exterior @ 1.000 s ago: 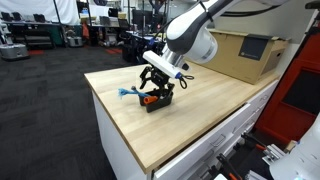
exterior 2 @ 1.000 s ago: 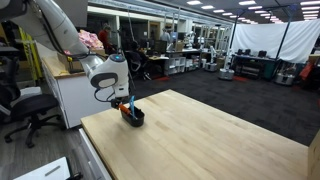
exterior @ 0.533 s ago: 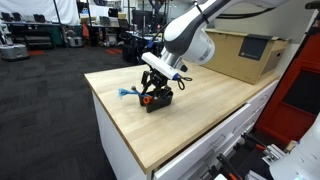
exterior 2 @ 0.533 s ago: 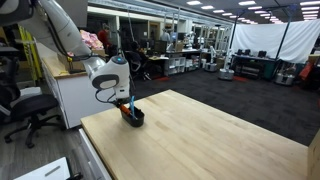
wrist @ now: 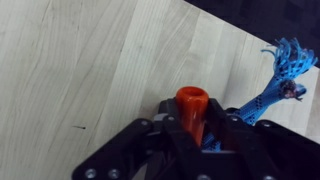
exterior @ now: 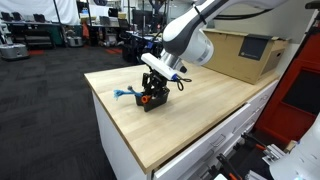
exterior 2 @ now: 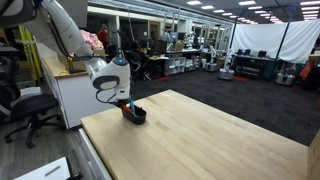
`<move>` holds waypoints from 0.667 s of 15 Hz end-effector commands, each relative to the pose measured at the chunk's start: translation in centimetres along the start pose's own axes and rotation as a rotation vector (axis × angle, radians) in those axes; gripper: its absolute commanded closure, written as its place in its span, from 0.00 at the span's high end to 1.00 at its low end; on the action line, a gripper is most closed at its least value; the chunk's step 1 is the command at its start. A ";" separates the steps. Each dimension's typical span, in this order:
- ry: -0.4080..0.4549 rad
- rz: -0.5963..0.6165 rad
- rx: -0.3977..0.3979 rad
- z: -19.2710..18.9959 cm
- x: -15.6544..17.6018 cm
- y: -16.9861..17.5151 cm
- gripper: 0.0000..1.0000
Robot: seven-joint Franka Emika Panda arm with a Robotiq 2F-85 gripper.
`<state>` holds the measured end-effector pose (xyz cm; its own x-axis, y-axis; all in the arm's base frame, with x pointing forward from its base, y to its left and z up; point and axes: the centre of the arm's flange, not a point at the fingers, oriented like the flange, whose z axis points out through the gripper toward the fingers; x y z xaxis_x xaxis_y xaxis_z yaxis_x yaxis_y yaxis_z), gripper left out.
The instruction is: Take the screwdriver out of the black object
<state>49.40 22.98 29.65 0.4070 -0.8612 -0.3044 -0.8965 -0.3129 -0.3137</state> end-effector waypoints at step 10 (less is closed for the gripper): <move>0.065 -0.089 0.193 -8.7 -3.4 -1.5 0.08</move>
<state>48.93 24.14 36.72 0.4642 -0.8430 -0.2717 -0.8386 -0.3196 -0.4411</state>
